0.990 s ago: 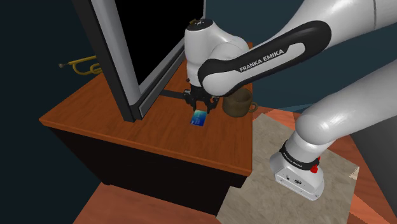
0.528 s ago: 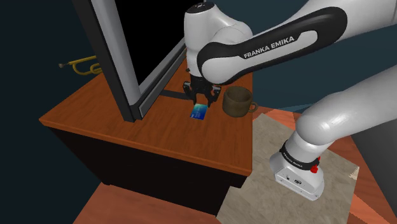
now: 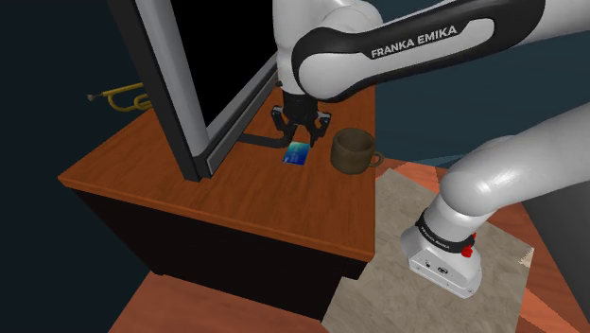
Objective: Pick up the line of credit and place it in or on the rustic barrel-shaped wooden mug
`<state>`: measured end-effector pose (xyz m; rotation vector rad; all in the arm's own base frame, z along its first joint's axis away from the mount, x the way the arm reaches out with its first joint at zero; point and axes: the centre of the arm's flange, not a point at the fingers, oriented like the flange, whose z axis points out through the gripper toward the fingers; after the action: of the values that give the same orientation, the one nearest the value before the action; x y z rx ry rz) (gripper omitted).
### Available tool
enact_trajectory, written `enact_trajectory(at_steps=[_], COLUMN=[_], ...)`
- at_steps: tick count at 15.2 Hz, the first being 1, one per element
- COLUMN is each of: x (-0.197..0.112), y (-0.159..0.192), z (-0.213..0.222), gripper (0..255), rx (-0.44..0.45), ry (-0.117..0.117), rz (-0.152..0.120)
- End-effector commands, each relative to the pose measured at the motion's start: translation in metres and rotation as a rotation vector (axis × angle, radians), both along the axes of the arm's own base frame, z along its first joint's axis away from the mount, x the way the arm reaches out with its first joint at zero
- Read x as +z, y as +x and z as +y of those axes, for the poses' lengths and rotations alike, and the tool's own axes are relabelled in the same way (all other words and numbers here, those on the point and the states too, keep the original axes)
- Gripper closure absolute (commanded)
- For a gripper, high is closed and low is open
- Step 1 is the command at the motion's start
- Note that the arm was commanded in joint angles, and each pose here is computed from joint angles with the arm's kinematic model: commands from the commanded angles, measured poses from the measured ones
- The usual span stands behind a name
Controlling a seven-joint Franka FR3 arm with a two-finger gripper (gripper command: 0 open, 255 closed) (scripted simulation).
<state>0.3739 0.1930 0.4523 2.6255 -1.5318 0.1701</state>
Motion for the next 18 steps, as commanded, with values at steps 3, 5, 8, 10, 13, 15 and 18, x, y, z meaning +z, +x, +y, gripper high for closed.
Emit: enact_trajectory(at_steps=[3,5,8,10,13,15,18], x=[0.021,0.032,0.047,0.055,0.057,0.059,0.062], y=[0.000,0.000,0.000,0.000,-0.016,-0.026,-0.041], z=[0.001,0.001,0.001,0.001,-0.036,-0.060,-0.097], gripper=[255,255,255,255,255,255,255], rx=[0.000,0.000,0.000,0.000,0.000,0.000,0.000], ry=[0.000,0.000,0.000,0.000,0.000,0.000,0.000], rz=[0.000,0.000,0.000,0.000,0.000,0.000,0.000])
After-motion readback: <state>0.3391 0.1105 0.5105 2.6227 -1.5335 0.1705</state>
